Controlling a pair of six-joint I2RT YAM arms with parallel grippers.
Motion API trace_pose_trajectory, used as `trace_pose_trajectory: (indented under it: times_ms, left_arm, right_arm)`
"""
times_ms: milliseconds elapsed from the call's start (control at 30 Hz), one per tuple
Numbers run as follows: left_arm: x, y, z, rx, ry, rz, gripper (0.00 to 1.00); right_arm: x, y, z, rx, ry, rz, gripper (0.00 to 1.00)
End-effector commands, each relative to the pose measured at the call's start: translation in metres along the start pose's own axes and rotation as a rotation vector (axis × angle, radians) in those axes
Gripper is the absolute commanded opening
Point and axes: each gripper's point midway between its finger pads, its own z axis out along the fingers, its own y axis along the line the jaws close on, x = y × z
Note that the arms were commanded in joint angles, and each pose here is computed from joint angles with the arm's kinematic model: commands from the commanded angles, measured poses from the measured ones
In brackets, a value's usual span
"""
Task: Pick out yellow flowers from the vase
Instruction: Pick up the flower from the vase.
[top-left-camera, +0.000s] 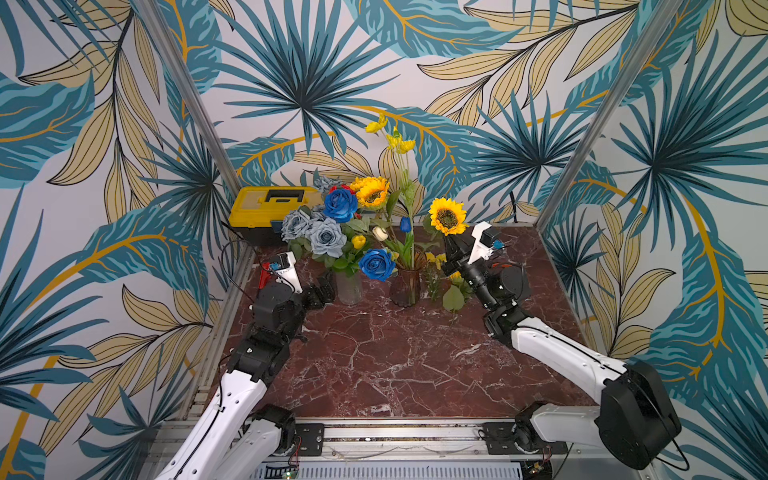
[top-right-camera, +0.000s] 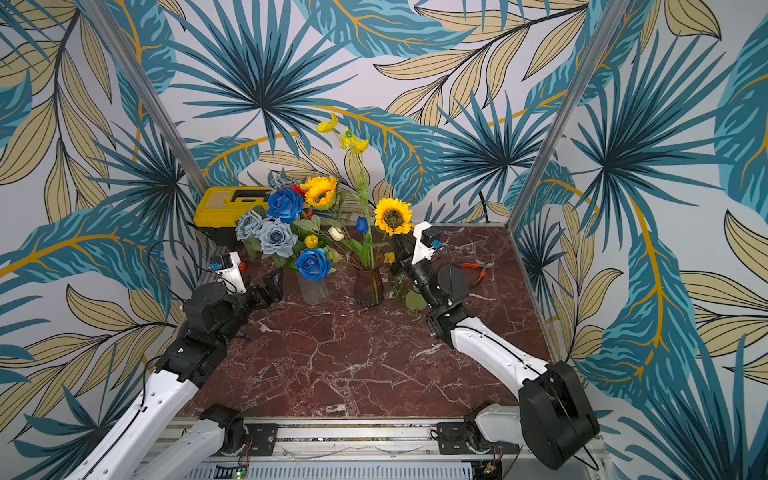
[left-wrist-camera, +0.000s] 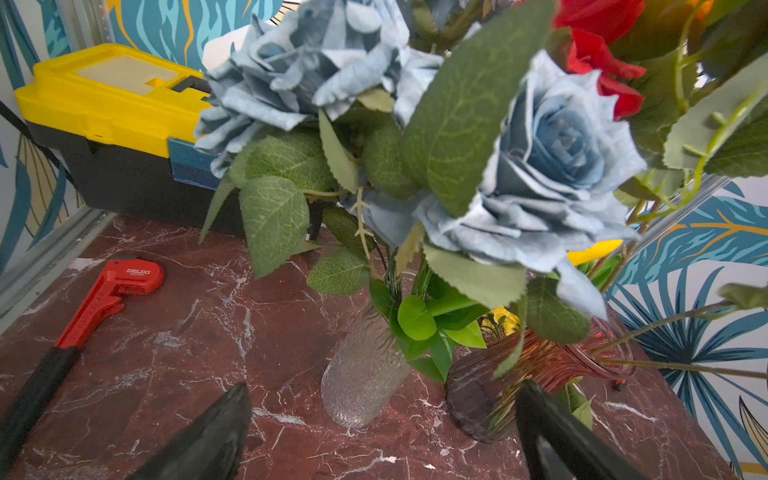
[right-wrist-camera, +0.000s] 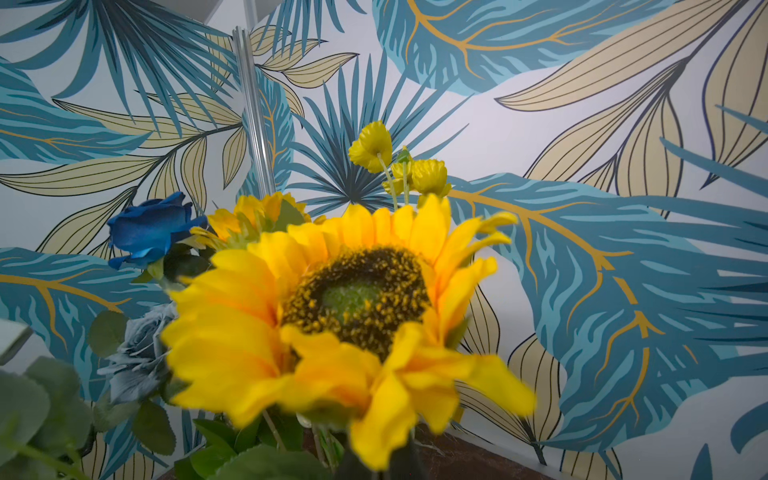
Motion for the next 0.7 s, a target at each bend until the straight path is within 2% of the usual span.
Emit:
trace_pose_trajectory:
  times_ms: [0,167,367,533,667]
  left_arm:
    - [0.0,0.002,0.0,0.001,-0.012,0.002,1.0]
    - [-0.001,0.003,0.0,-0.006,-0.015,0.006,0.99]
    - [-0.002,0.002,0.0,-0.005,-0.016,0.005,0.99]
    - [-0.002,0.003,0.0,-0.005,-0.015,0.005,0.99]
    - [-0.001,0.003,0.002,-0.009,-0.012,0.006,0.99]
  right_arm:
    - [-0.024,-0.004,-0.003,0.049,0.045,-0.044,0.05]
    - [-0.057,-0.005,-0.012,0.076,0.056,-0.055,0.03]
    - [-0.078,-0.011,-0.024,0.135,0.107,-0.051,0.01]
    - [-0.074,-0.029,-0.037,0.237,0.183,0.015,0.0]
    - [-0.055,-0.046,-0.05,0.306,0.253,0.09,0.0]
